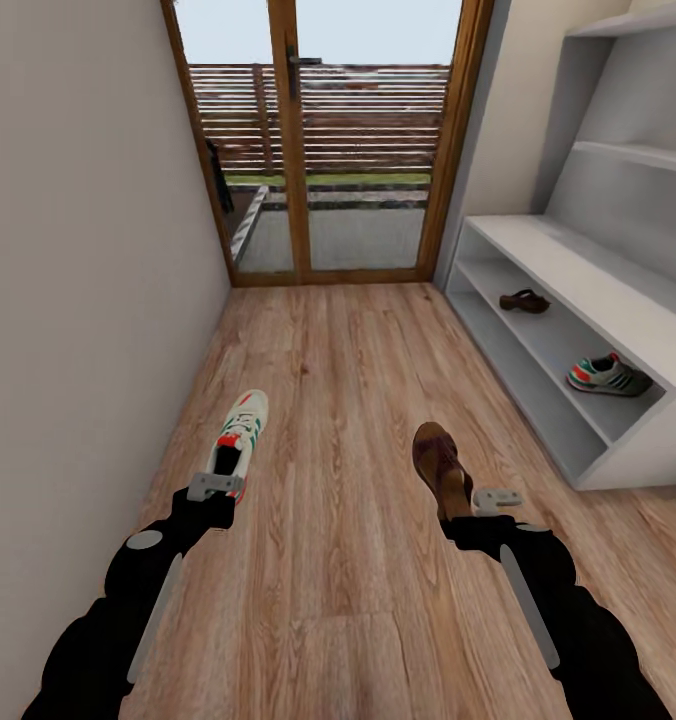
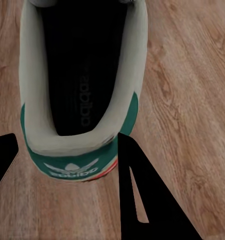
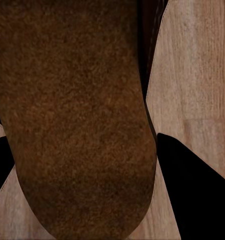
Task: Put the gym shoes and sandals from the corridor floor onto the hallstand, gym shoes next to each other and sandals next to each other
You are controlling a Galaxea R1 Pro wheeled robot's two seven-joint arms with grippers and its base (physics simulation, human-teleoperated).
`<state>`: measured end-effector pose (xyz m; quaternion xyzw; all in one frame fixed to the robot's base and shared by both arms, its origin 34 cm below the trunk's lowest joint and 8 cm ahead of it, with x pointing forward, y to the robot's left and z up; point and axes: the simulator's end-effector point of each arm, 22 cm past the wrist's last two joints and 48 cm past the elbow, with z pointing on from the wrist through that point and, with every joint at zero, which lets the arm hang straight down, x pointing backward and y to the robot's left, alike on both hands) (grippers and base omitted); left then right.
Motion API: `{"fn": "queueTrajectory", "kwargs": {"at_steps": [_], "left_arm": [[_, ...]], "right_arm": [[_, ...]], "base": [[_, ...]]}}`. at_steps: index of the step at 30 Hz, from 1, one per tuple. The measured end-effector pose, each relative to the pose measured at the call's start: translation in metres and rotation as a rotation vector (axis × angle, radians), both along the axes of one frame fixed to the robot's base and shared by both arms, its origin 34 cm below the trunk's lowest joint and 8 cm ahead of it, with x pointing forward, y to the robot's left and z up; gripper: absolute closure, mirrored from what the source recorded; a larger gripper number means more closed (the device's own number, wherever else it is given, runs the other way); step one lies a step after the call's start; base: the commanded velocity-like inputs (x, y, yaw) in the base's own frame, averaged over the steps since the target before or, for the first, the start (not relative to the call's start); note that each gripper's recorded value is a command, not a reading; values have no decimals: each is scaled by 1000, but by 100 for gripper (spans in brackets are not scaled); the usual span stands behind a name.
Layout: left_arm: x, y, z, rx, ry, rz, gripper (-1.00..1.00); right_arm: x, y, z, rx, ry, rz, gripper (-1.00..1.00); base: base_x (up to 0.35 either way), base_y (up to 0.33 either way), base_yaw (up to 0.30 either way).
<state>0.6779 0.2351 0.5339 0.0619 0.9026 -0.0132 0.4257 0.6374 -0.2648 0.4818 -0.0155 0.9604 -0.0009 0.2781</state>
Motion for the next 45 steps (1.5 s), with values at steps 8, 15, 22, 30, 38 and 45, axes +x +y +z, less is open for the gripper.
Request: {"fn": "queueTrajectory", "kwargs": {"at_steps": [8, 15, 22, 30, 38, 45], "left_arm": [[0, 0, 0, 0, 0, -1, 100], [0, -1, 0, 0, 1, -1, 100], [0, 0, 0, 0, 1, -1, 100], [0, 0, -1, 0, 2, 0, 100], [-1, 0, -1, 0, 2, -1, 100], [-1, 0, -1, 0, 2, -1, 100]], "right_arm": [[0, 0, 0, 0, 0, 0, 100], [0, 0, 0, 0, 0, 0, 100], [0, 0, 0, 1, 1, 0, 100], [0, 0, 0, 1, 0, 0, 100], [0, 0, 0, 0, 0, 0, 100], [0, 0, 0, 1, 1, 0, 100]], "base": [[324, 48, 0], [324, 3, 0], [324, 0, 0], [324, 0, 0], [324, 42, 0], [324, 72, 0]]}}
